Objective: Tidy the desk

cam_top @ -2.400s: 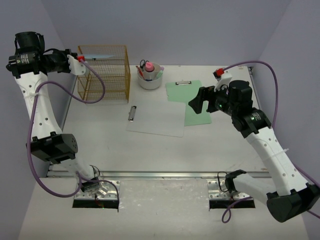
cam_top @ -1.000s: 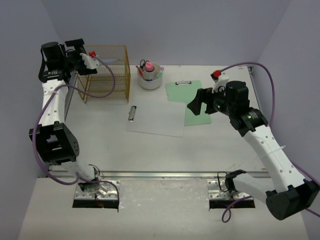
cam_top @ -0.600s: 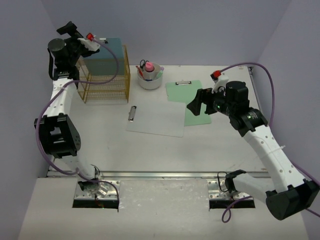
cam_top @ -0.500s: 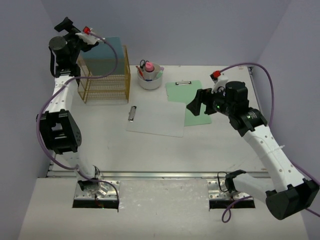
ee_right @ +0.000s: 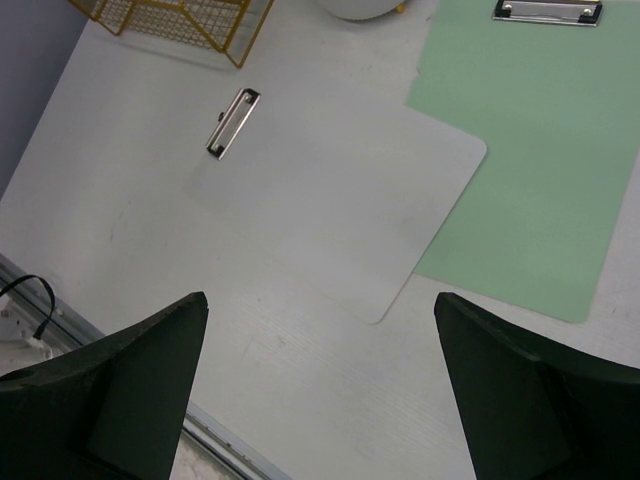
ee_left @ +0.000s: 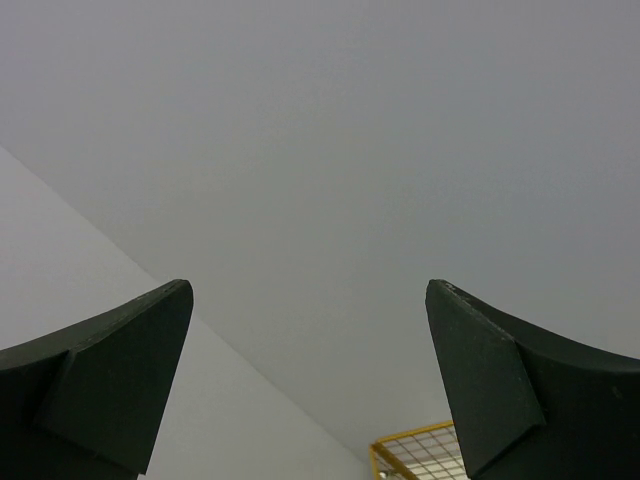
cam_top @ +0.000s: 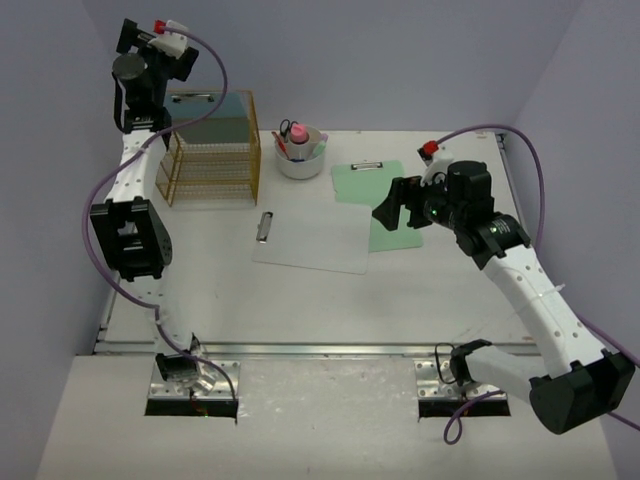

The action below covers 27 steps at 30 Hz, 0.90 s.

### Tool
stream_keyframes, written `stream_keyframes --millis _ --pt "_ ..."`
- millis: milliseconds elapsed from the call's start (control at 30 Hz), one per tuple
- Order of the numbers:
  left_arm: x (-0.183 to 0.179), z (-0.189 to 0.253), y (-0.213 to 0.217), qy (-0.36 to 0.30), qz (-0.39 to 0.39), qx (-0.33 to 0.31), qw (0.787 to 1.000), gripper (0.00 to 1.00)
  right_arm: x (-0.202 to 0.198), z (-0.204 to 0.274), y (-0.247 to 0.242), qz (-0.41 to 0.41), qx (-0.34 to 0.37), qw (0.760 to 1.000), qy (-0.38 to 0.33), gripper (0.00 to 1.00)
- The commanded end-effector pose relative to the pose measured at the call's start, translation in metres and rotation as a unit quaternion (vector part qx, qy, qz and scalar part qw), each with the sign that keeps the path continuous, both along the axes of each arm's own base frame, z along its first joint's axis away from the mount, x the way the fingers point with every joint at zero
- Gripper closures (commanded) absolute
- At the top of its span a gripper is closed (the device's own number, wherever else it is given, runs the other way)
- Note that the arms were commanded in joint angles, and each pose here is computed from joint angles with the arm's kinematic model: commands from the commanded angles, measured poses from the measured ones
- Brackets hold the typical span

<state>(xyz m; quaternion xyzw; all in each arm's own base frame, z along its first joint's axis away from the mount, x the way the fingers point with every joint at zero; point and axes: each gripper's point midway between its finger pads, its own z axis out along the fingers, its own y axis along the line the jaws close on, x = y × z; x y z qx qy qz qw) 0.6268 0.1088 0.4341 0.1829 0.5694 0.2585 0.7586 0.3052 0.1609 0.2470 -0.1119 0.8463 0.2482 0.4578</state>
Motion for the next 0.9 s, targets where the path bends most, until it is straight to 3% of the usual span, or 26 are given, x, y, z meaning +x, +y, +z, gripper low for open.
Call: stream_keyframes --millis 0,167,300,333,400,500,533,600,733,867 --pt "-0.032 0.034 -0.013 -0.060 -0.055 -0.078 0.994 0.00 0.005 0.006 -0.003 -0.001 -0.007 1.000 -0.024 0.05" --pt "-0.110 0.089 -0.056 -0.109 -0.157 -0.106 0.976 0.00 0.010 -0.013 -0.015 -0.004 -0.055 0.998 -0.024 0.06" --pt "-0.167 0.113 -0.088 -0.095 -0.212 -0.095 0.968 0.00 0.021 -0.042 -0.033 -0.003 -0.117 0.993 0.003 0.15" --pt "-0.171 0.103 -0.093 -0.073 -0.218 -0.097 0.968 0.00 0.022 -0.053 -0.033 0.007 -0.125 0.992 0.020 0.18" --pt "-0.199 0.098 -0.107 -0.053 -0.237 -0.071 0.967 0.00 0.027 -0.059 -0.030 0.043 -0.146 0.988 0.024 0.34" --pt "-0.239 0.076 -0.116 -0.007 -0.235 -0.088 0.968 0.00 0.041 -0.070 -0.013 0.082 -0.135 0.986 0.051 0.57" --pt "-0.234 0.050 -0.115 0.032 -0.232 -0.110 0.966 0.01 0.040 -0.081 -0.012 0.086 -0.135 0.985 0.070 0.57" --pt "-0.263 0.004 -0.124 0.115 -0.226 -0.164 0.953 0.09 0.053 -0.075 -0.003 0.067 -0.106 0.988 0.086 0.58" --pt "-0.308 -0.087 -0.138 0.259 -0.195 -0.270 0.906 0.25 0.060 -0.084 0.001 0.038 -0.078 0.991 0.104 0.50" --pt "-0.339 -0.173 -0.145 0.344 -0.143 -0.330 0.868 0.38 0.057 -0.096 -0.005 0.014 -0.080 0.989 0.122 0.45"
